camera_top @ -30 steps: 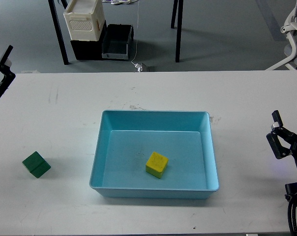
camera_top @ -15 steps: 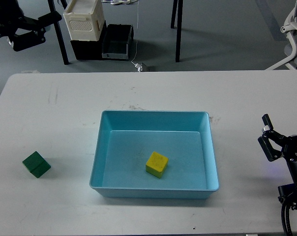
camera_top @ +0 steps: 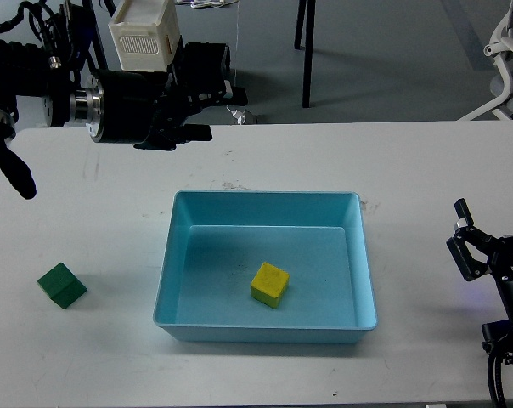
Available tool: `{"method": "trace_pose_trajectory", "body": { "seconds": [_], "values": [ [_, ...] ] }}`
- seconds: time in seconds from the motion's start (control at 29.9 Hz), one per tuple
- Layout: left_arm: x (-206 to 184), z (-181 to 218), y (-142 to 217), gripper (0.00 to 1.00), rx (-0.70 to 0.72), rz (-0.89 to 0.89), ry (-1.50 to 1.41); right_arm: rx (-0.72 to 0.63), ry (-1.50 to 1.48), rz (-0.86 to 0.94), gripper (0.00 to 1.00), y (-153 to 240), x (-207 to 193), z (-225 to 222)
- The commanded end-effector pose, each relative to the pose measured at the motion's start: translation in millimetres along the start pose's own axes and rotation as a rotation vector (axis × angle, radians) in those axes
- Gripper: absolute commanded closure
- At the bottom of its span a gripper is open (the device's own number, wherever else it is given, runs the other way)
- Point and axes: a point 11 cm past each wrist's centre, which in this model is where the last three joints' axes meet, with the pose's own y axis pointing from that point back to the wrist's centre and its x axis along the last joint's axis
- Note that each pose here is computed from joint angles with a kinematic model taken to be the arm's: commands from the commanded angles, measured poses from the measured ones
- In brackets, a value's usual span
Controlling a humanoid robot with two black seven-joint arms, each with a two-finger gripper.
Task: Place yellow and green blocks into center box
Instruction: 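Raise the left gripper and swing it over the green cube, then lower the left gripper and grasp the dark green cube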
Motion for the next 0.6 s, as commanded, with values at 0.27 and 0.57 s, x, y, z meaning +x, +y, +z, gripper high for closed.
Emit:
{"method": "trace_pose_trajectory", "body": {
  "seconds": [0.27,0.57],
  "values": [
    [-16,-60,36,0.0,0.175,-0.013,-0.185,-0.001,-0.001,0.002,0.0,1,0,1],
    [-52,-117,64,0.0,0.31,-0.103,-0.274,-0.002,-0.002,0.004,0.0,1,1,1]
  ]
}}
